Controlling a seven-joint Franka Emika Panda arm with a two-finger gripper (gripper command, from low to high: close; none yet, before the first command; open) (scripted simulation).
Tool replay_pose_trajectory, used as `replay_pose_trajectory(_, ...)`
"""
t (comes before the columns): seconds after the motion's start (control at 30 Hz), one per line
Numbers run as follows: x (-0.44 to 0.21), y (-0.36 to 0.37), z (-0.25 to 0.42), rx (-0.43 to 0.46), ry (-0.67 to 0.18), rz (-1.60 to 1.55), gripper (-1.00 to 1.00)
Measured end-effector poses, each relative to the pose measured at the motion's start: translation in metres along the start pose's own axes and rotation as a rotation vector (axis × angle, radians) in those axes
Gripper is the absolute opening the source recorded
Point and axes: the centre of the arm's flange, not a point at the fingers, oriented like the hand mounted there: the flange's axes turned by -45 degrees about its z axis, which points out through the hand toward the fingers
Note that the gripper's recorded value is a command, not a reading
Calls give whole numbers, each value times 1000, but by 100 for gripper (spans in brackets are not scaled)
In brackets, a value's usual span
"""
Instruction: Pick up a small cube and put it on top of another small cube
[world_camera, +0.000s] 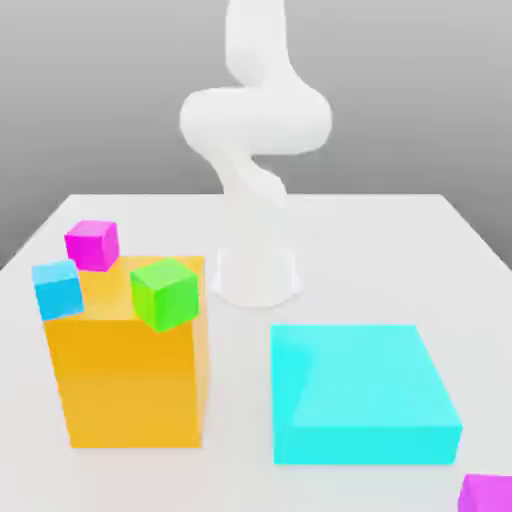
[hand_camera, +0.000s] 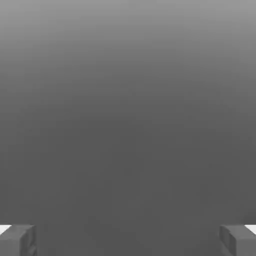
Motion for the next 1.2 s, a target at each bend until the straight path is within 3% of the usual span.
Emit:
replay_pose_trajectory(0.27,-1,-52,133,61,-201,41,0)
replay_pose_trajectory(0.53,-44,-115,259,67,-399,64,0)
replay_pose_trajectory(1.0,-212,-219,441,-45,-709,56,0)
replay_pose_trajectory(1.13,-262,-226,487,-64,-736,52,0)
replay_pose_trajectory(1.17,-273,-225,498,-65,-737,51,-100)
replay_pose_trajectory(1.2,-273,-225,498,-65,-737,51,-100)
